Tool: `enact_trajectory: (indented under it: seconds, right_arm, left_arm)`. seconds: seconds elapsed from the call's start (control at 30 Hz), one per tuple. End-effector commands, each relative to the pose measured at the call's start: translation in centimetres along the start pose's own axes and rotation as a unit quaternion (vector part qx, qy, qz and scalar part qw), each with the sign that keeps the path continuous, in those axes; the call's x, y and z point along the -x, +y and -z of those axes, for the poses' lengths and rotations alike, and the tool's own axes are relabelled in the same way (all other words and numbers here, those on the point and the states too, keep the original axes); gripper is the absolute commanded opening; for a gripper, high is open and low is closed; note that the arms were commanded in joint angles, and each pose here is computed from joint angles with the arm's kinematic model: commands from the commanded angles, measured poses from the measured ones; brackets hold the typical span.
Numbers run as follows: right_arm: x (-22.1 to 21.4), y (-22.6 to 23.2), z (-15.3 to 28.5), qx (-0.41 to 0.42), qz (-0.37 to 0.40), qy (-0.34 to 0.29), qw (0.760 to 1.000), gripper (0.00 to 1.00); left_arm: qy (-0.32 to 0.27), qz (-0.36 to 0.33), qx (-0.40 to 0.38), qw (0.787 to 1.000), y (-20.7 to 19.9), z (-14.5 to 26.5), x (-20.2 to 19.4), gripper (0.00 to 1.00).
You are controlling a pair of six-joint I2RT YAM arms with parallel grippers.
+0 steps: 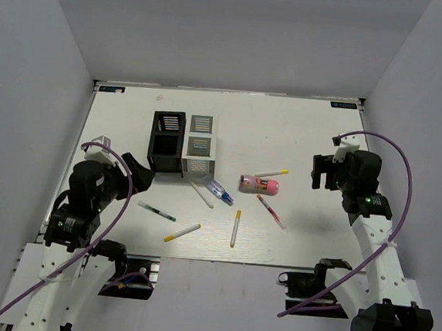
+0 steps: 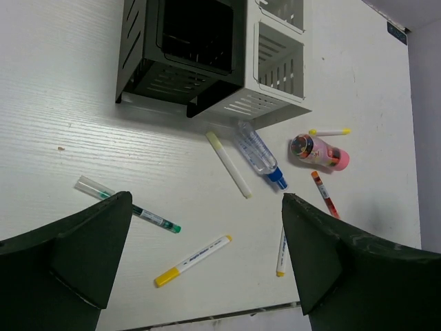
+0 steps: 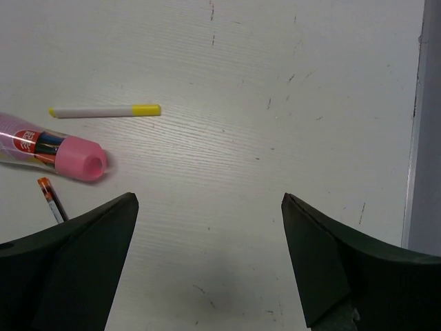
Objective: Sort the stationery into containers
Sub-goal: Pick up the pen from the center of the board.
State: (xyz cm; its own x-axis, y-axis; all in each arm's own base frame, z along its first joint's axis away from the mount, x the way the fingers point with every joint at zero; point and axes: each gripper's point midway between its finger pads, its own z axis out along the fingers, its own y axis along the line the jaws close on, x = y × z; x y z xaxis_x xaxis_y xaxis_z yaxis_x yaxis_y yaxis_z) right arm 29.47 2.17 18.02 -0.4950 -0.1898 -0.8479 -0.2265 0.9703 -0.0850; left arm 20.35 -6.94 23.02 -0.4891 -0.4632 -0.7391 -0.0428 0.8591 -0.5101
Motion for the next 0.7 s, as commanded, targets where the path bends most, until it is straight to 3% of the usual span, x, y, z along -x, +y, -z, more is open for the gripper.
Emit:
enact_trajectory:
  seconds: [0.0,0.43,0.5,0.67]
  right_arm:
    - [1.1,-0.1,0.4,0.002,0.008,-0.007,1.0,0.91]
    - [0.9,2.1,1.5,0.09,0.118,-0.005,0.989,0.91]
    - [1.8,1.5,1.8,0.073,0.119,-0.013,0.99,0.91]
    - [1.9,1.1,2.5,0.077,0.16,0.009,0.984,0.91]
  left_arm:
    - [0.003,0.003,-0.004,1.0,0.0,0.0,-0.2,0.99]
    - [0.008,0.02,0.006,1.0,0.3,-0.1,-0.6,0.99]
    - [0.016,0.028,0.018,0.999,0.8,-0.4,-1.0,0.94]
    - [0.034,0.078,0.061,0.995,2.1,-0.9,-2.1,0.58]
